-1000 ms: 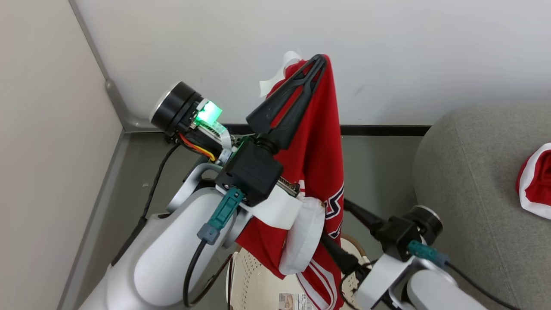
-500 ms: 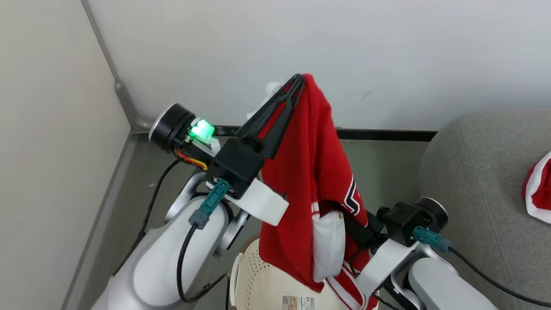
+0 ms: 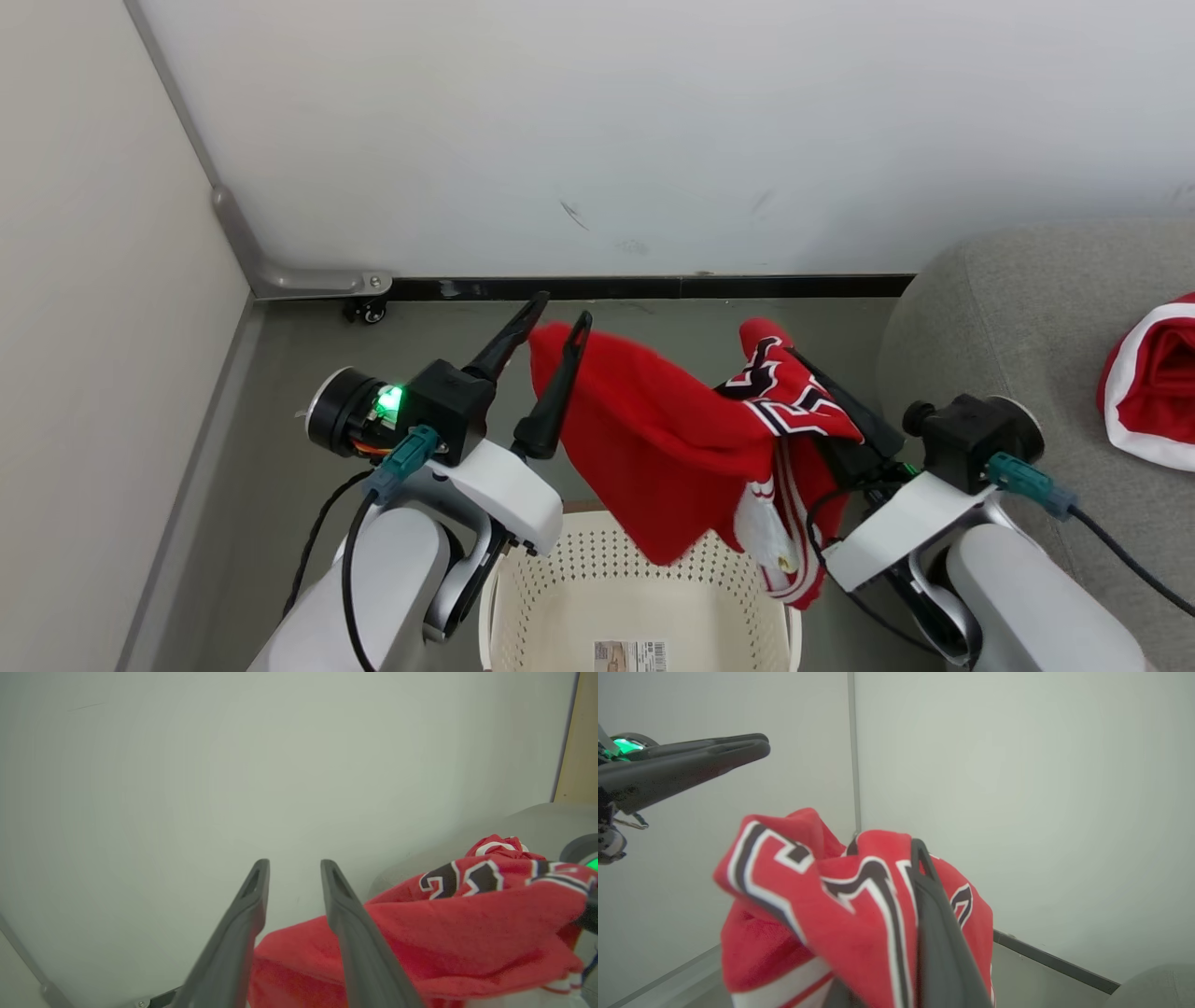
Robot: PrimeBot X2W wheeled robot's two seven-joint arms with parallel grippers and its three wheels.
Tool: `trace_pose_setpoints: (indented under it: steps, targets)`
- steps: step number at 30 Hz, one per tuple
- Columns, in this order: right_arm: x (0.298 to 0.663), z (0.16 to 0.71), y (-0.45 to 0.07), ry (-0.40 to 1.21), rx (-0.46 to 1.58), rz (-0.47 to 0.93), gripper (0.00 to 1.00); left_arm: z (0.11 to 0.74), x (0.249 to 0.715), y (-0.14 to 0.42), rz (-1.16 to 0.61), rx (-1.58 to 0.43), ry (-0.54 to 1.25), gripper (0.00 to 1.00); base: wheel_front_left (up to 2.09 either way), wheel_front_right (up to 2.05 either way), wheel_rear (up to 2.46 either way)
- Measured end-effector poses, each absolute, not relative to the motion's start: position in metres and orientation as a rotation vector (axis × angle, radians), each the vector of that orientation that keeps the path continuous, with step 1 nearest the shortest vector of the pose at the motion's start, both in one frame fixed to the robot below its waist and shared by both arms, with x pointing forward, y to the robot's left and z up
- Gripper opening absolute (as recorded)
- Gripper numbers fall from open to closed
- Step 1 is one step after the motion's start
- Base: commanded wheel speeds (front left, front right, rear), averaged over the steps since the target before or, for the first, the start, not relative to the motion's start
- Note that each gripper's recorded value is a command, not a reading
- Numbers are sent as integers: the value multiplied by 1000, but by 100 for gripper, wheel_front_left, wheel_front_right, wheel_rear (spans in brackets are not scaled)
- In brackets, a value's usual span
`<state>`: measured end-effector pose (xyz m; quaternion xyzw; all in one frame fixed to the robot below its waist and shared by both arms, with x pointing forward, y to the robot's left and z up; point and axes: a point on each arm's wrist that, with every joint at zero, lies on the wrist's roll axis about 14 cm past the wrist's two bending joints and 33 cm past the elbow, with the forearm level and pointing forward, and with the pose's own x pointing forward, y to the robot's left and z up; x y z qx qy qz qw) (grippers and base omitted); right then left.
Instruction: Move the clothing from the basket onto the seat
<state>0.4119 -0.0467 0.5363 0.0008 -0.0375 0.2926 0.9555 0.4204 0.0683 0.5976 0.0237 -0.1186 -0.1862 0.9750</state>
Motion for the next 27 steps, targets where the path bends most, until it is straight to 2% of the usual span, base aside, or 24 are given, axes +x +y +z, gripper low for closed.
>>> trace_pose_setpoints:
  steps: [10, 18, 27]
  targets:
    - [417, 538, -89, -82, -14, 500, 0, 568, 422, 78, -358, 2, -152, 100, 0, 0, 0]
    - [423, 554, -139, -131, -12, 372, 0, 562, 425, 80, -353, -23, -141, 100, 0, 0, 0]
    - [406, 554, -197, -136, 6, 208, 0, 563, 428, 56, -404, -57, -156, 100, 0, 0, 0]
